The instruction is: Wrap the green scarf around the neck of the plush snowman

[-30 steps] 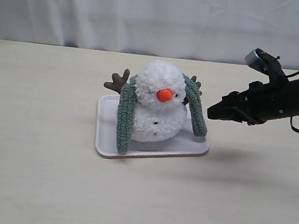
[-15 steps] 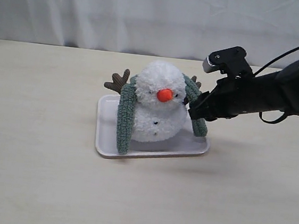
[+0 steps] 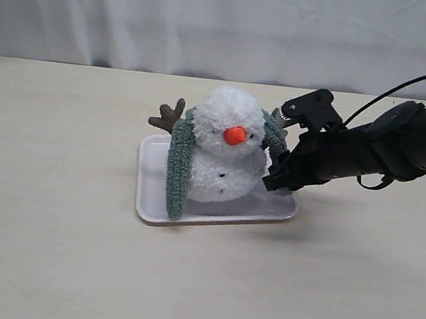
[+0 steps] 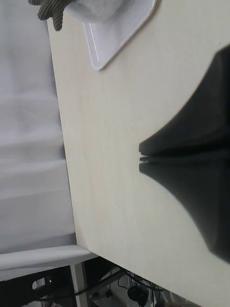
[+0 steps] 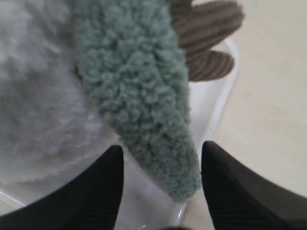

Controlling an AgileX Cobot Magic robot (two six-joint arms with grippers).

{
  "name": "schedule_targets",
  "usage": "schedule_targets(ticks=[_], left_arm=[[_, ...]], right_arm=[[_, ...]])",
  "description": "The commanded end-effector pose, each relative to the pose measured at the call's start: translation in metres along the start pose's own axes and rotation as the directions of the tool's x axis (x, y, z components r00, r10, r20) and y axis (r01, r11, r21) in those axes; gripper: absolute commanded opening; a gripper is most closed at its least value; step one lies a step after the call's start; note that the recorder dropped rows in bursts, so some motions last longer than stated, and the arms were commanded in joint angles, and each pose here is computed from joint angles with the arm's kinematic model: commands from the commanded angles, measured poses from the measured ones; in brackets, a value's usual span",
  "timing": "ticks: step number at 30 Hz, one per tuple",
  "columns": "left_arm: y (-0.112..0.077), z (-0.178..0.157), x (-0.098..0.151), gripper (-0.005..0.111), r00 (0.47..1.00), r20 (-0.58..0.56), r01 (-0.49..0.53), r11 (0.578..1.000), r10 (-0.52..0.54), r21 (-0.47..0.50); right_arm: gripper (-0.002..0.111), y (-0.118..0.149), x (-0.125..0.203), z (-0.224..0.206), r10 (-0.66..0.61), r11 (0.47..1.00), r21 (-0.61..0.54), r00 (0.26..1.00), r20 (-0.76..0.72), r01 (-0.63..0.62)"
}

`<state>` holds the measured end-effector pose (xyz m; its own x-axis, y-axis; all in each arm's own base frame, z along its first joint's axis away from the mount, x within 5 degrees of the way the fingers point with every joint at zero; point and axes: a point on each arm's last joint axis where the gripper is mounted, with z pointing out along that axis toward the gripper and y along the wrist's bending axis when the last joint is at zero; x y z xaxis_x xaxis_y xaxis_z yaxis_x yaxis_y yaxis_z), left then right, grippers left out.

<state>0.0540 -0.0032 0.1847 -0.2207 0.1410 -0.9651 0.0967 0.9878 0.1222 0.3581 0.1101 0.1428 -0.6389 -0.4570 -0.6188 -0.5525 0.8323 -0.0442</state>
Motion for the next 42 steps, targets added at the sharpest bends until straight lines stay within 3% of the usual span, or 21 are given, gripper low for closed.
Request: schedule_targets(ticks=[1,3,7,9,16,23,34,42], left_arm=[[0.000,0.000,-0.001,0.000,1.000,0.013,0.002,1.000,-0.002,0.006],[0.000,0.000,-0.001,0.000,1.000,0.013,0.002,1.000,-0.002,0.006],[0.000,0.000,-0.001,0.000,1.000,0.013,0.002,1.000,-0.002,0.006],[0.000,0.000,-0.001,0.000,1.000,0.013,0.002,1.000,-0.002,0.006],[0.000,0.000,-0.001,0.000,1.000,0.013,0.002,1.000,-0.002,0.006],[0.000,0.000,-0.001,0.000,1.000,0.013,0.002,1.000,-0.002,0.006],[0.000,0.000,-0.001,0.000,1.000,0.013,0.002,1.000,-0.002,0.006],[0.000,0.000,-0.001,0.000,1.000,0.013,0.002,1.000,-0.002,0.006]], right_arm=[[0.052,-0.003,0.006,0.010,0.030,0.999,0.040,0.999,-0.011,-0.030],[0.046,-0.005,0.006,0.010,0.072,0.996,0.060,0.997,0.000,-0.072],[0.015,-0.004,0.006,0.010,0.082,0.995,0.052,0.997,-0.001,-0.081],[0.004,-0.002,0.003,0.005,0.076,0.997,0.029,0.997,0.003,-0.076],[0.004,0.014,-0.009,-0.022,0.055,0.990,-0.130,0.998,0.011,-0.054],[0.004,0.037,-0.009,-0.037,0.092,0.916,-0.382,0.991,-0.094,-0.122],[0.004,0.039,0.009,-0.007,0.190,0.880,-0.393,0.957,-0.220,-0.265],[0.004,0.040,0.010,-0.003,0.179,0.876,-0.412,0.962,-0.206,-0.251]])
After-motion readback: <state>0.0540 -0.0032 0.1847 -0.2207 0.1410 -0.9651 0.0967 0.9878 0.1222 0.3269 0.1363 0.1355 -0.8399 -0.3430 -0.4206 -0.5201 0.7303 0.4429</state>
